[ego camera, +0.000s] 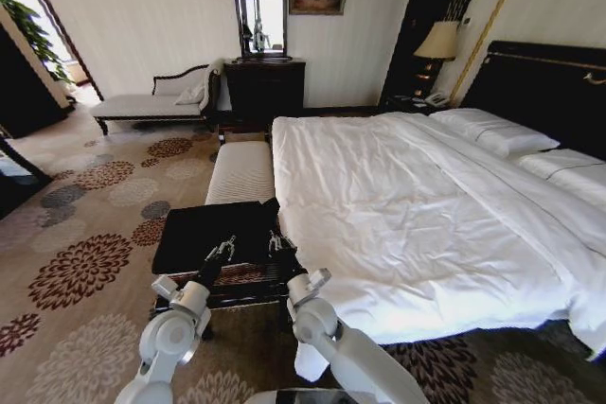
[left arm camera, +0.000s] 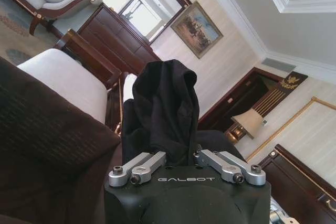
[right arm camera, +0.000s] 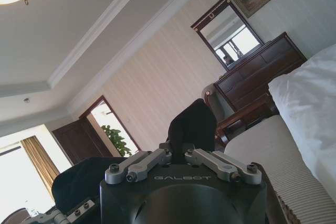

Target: Fold the clothes on the bed and place them into the basket.

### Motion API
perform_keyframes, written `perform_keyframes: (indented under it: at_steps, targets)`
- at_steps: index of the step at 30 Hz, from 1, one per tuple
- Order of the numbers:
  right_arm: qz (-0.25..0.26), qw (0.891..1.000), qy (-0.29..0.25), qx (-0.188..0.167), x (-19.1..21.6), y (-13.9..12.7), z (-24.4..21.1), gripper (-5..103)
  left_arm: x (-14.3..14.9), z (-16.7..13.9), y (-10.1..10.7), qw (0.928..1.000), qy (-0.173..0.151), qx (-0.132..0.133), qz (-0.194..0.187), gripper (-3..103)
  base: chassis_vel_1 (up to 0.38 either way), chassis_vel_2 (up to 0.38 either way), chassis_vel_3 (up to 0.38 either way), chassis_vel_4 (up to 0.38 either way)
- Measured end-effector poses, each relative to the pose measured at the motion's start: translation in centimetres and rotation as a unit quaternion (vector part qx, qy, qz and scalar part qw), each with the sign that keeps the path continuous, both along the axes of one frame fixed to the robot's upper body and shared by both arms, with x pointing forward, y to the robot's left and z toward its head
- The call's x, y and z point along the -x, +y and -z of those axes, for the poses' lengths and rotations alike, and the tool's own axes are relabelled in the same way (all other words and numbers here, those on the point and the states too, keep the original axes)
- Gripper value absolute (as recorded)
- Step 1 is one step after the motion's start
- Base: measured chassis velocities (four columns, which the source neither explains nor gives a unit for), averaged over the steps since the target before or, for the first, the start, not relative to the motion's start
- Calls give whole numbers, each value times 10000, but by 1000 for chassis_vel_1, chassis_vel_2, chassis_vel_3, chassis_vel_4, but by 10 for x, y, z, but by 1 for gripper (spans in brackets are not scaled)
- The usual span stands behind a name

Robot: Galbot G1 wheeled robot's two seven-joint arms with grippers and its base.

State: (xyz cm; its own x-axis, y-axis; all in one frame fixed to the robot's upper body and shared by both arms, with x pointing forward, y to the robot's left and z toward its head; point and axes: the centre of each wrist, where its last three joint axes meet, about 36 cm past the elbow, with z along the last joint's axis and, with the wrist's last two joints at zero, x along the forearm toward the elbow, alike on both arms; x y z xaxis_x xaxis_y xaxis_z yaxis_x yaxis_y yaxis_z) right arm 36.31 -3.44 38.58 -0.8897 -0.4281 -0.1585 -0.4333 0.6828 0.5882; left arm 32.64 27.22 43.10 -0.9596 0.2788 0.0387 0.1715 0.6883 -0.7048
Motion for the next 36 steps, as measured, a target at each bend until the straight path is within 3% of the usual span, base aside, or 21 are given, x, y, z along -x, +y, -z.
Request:
perform_keyframes:
  at_steps: [14,36]
  targets:
    - [-124,9999,95,10,-7,22,12,5,-11,-3,18,9999,-89,9,-134,8,113,111,-117,-116]
    - [-16,9994,324,137,-18,40,25,5,-16,7,23,9998,-22,5,-184,8,21,62,-27,-59]
